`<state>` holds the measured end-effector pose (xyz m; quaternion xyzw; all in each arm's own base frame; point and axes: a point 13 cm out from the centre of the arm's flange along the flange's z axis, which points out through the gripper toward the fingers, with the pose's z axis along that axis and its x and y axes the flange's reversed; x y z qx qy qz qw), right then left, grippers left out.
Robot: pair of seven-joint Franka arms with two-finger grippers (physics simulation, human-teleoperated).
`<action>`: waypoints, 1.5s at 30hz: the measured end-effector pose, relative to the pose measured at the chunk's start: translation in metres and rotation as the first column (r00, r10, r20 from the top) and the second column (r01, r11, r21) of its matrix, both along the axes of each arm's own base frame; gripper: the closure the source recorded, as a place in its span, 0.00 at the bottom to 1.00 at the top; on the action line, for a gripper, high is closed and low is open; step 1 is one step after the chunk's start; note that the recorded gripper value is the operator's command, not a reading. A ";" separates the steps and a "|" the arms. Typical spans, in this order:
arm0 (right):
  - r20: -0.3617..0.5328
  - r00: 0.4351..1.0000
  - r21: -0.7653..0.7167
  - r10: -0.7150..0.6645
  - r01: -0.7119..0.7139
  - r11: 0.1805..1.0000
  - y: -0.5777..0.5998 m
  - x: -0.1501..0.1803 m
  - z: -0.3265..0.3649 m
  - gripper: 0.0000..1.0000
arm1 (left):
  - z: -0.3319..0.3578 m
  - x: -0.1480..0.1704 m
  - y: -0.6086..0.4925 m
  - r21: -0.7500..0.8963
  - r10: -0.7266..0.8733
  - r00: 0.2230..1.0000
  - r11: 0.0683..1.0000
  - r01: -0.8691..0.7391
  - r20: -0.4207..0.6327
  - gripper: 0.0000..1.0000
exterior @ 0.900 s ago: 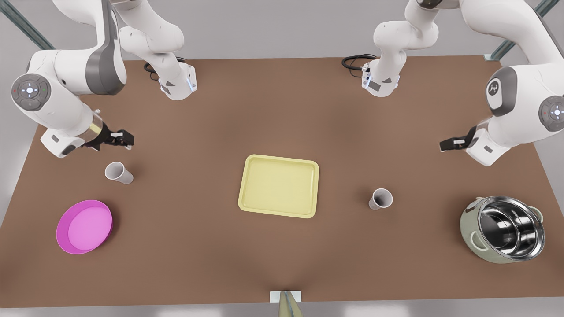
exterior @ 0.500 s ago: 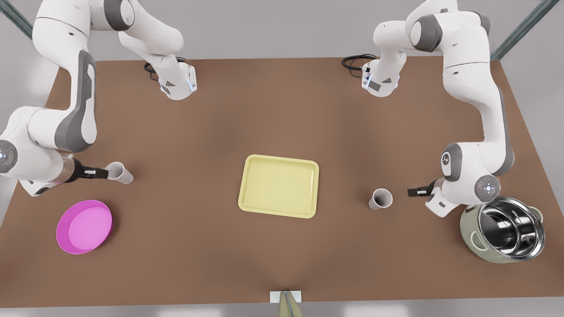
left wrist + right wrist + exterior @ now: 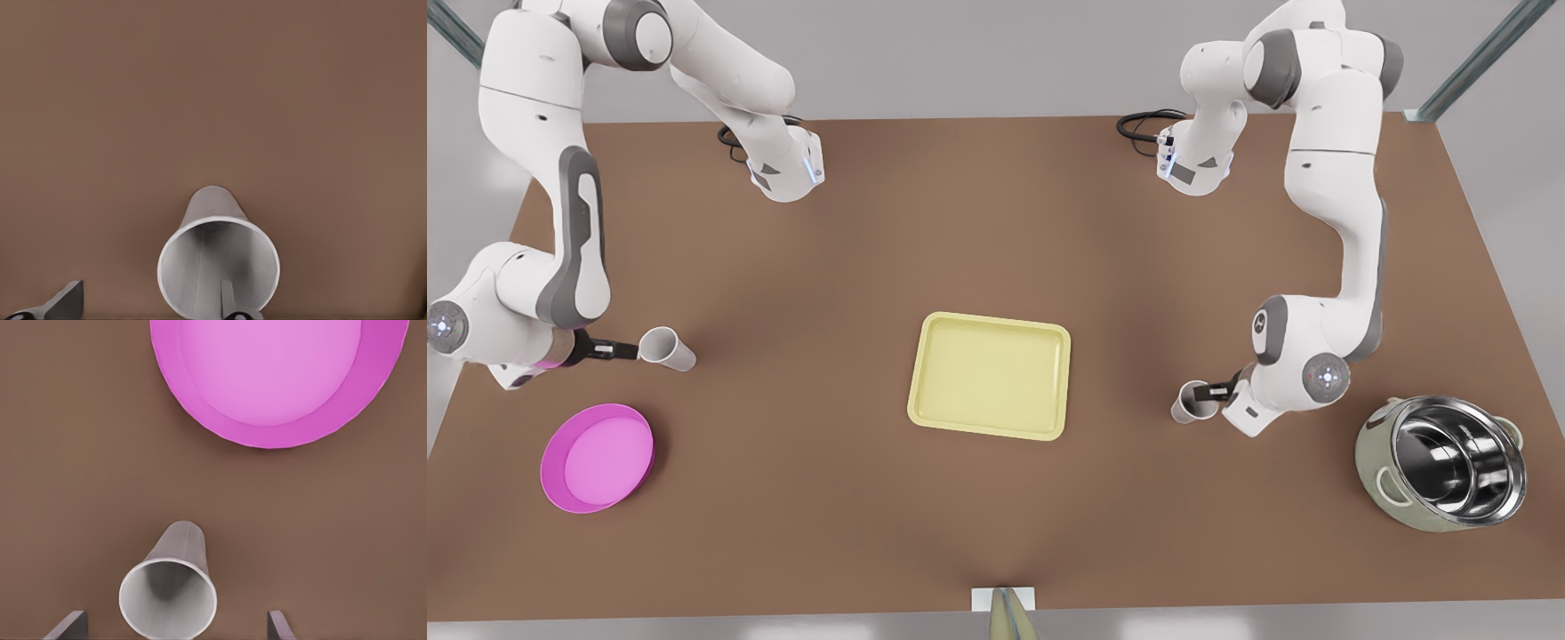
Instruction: Use both arms to respectively pick up the white IKEA cups from the middle-left and middle-right positions, then place the white IKEA cups onto the middle-middle tray, ensuring that the cups remain upright and do not tip over
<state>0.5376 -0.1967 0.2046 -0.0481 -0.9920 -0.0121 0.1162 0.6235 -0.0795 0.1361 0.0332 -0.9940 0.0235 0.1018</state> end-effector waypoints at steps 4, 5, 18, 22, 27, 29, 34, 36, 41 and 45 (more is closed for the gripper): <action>0.037 0.999 0.002 0.014 -0.014 1.000 -0.001 -0.009 -0.019 0.00 | -0.019 0.003 -0.003 0.001 0.015 1.000 1.000 -0.015 0.018 0.00; 0.046 0.999 0.002 0.016 -0.016 1.000 -0.002 -0.010 -0.022 0.00 | -0.024 0.005 -0.004 0.001 0.019 1.000 1.000 -0.019 0.024 0.00; 0.038 0.999 0.029 0.025 -0.026 0.999 -0.009 -0.052 -0.096 0.00 | -0.018 0.031 -0.028 -0.058 0.110 0.990 0.993 -0.106 0.089 0.79; 0.040 0.998 0.033 0.038 -0.039 0.999 -0.008 -0.051 -0.113 0.45 | 0.048 0.044 -0.117 -0.088 0.040 0.993 0.996 -0.030 0.110 0.79; 0.075 0.995 0.035 0.061 -0.063 0.997 -0.004 -0.040 -0.109 0.79 | 0.042 -0.026 -0.284 -0.073 -0.075 0.993 0.994 0.082 0.092 0.79; 0.080 0.994 0.036 0.078 -0.081 0.996 0.000 -0.036 -0.109 0.79 | 0.023 -0.037 -0.311 -0.070 -0.045 0.994 0.996 0.052 0.097 0.79; 0.110 0.982 0.050 0.155 -0.161 0.986 0.039 -0.015 -0.102 0.79 | -0.002 -0.038 -0.338 -0.095 0.093 0.989 0.992 -0.083 0.113 0.79; 0.158 0.963 0.062 0.217 -0.229 0.972 0.079 0.013 -0.086 0.79 | -0.006 -0.038 -0.344 -0.103 0.145 0.983 0.986 -0.134 0.113 0.79; 0.273 0.868 0.090 0.416 -0.453 0.887 0.232 0.076 -0.052 0.79 | -0.012 -0.034 -0.350 -0.122 0.257 0.960 0.962 -0.243 0.111 0.00; 0.324 0.793 0.126 0.517 -0.577 0.807 0.358 0.094 -0.051 0.79 | -0.013 -0.032 -0.352 -0.145 0.315 0.944 0.943 -0.299 0.099 0.00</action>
